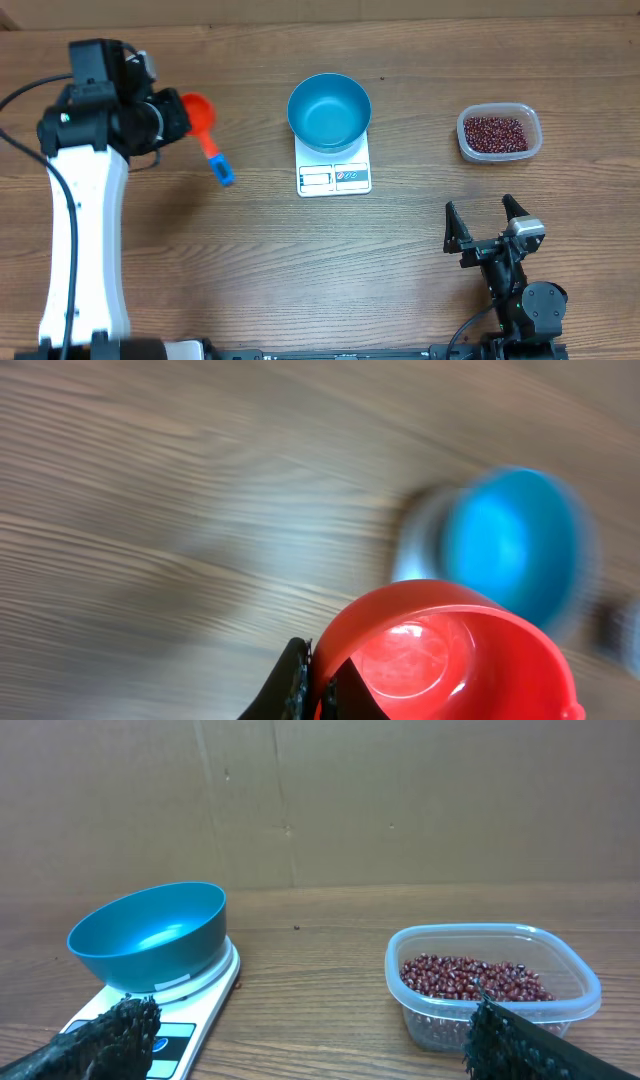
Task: Scoop item into bowl and weigh 150g on scale
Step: 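Lift the red scoop with the left gripper toward the scale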
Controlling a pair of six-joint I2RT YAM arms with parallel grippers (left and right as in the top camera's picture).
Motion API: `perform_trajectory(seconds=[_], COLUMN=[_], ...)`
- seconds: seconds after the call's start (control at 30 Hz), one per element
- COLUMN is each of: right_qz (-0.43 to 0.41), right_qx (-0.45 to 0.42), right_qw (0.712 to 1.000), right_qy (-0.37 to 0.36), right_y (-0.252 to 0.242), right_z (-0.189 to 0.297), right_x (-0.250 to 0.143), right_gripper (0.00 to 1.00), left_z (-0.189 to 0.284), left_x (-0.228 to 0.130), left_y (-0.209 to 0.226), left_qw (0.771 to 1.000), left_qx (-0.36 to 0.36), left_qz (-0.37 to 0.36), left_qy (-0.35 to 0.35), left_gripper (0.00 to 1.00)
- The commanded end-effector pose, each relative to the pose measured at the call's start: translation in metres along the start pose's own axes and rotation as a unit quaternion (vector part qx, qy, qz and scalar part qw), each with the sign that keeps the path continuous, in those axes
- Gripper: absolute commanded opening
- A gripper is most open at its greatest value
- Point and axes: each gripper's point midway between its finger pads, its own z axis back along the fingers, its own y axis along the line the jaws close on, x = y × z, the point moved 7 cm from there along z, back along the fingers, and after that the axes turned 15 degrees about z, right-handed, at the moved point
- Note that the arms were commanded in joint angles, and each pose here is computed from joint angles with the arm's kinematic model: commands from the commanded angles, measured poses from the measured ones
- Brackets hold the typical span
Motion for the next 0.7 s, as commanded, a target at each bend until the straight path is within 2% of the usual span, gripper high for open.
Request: perform_trajectory(seconds=[0.0, 0.17, 0.27, 0.33, 0.43, 0.67], right_qz=[-0.003, -0.009, -0.067, -0.123, -0.179, -0.224], right_qx=[-0.002, 0.017, 0.075, 0.146, 0.206, 0.260], right_qw=[1.000, 1.000, 0.995, 0.981, 0.961, 0.938], right_qy=[-0.001, -0.005, -0.017, -0.024, -0.038, -0.049], right_y=[0.000, 0.004, 0.016, 0.029, 0.038, 0.042], right_z=[0.000, 0.000, 0.001, 0.004, 0.009, 0.021], right_x=[-0.002, -0.001, 0.003, 0.009, 0.020, 0.059], right_gripper=[1.00, 1.00, 1.00, 1.00, 1.00, 1.00], left_z=[0.010, 0.003, -0.005, -0.008, -0.011, -0.014], left_x=[-0.024, -0.053, -0.061, -0.067, -0.073, -0.086], left_y=[-0.024, -0.046, -0.051, -0.055, -0.061, -0.070], left_qw=[0.998, 0.995, 0.991, 0.987, 0.981, 0.973], left_qx=[-0.034, -0.024, 0.008, 0.023, 0.036, 0.039], left_qz=[0.052, 0.082, 0.130, 0.155, 0.188, 0.228], left_qy=[0.029, 0.058, 0.041, 0.029, 0.015, 0.021], left_gripper=[0.04, 0.05, 0.05, 0.04, 0.04, 0.04])
